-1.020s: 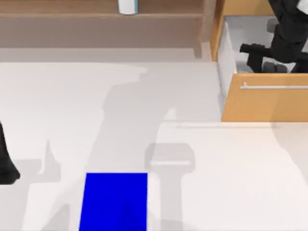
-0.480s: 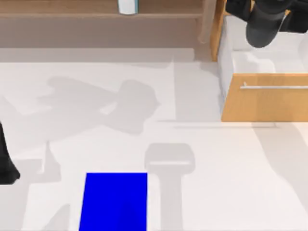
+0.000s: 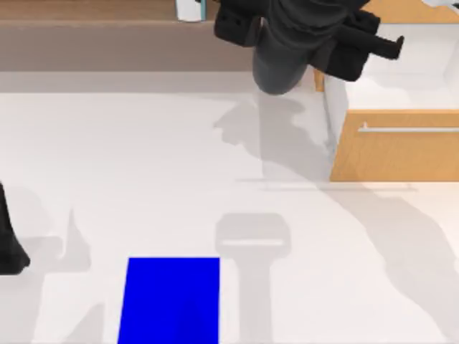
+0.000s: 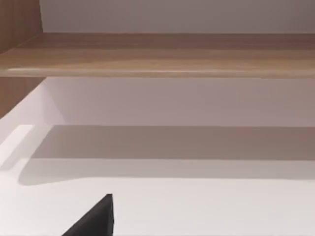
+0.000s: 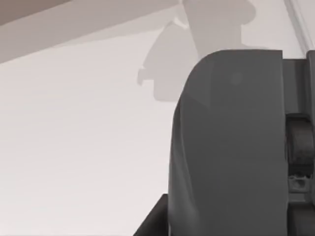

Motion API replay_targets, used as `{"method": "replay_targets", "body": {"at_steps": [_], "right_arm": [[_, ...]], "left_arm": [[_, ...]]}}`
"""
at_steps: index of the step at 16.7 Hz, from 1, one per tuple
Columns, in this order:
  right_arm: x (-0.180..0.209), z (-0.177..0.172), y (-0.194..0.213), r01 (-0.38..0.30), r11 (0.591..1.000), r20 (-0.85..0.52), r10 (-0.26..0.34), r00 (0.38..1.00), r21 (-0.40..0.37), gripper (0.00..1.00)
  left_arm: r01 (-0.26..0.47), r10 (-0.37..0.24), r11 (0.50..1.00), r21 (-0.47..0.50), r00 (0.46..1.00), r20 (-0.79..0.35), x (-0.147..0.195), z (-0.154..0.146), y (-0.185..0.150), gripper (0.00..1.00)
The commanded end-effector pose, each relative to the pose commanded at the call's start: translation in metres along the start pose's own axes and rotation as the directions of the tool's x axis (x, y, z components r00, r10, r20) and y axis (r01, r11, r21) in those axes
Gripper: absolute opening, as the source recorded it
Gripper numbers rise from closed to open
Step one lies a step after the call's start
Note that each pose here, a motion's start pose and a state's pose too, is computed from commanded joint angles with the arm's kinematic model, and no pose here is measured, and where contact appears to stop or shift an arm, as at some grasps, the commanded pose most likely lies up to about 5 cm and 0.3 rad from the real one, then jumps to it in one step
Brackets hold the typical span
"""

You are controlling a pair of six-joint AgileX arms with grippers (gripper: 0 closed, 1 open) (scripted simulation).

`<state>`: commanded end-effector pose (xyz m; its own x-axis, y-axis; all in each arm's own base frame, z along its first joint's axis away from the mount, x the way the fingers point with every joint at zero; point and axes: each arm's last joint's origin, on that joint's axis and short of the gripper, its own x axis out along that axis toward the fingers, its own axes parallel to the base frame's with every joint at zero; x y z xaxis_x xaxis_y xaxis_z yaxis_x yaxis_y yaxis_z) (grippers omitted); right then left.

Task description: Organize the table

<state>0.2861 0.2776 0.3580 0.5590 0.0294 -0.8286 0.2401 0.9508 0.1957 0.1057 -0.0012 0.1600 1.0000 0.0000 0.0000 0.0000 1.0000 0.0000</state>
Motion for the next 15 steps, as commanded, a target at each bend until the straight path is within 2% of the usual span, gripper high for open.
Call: {"method": "replay_targets", "body": {"at_steps": [4,7,10,13,15], "right_arm": [[0.042,-0.067,0.038,-0.027,0.996,-0.194,0.009,0.981,-0.089,0.0],[0.082,-0.122,0.058,-0.02,0.987,-0.326,-0.034,0.945,-0.161,0.0],[0.117,-0.173,0.066,0.003,0.972,-0.407,-0.102,0.908,-0.236,0.0],[0.136,-0.206,0.065,0.027,0.956,-0.438,-0.16,0.885,-0.293,0.0],[0.139,-0.211,0.064,0.033,0.952,-0.441,-0.171,0.881,-0.303,0.0]], "left_arm": [[0.0,0.0,1.0,0.0,1.0,0.0,0.0,0.0,0.0,1.0],[0.0,0.0,1.0,0.0,1.0,0.0,0.0,0.0,0.0,1.0],[0.0,0.0,1.0,0.0,1.0,0.0,0.0,0.0,0.0,1.0],[0.0,0.0,1.0,0.0,1.0,0.0,0.0,0.0,0.0,1.0],[0.0,0.0,1.0,0.0,1.0,0.0,0.0,0.0,0.0,1.0]]}}
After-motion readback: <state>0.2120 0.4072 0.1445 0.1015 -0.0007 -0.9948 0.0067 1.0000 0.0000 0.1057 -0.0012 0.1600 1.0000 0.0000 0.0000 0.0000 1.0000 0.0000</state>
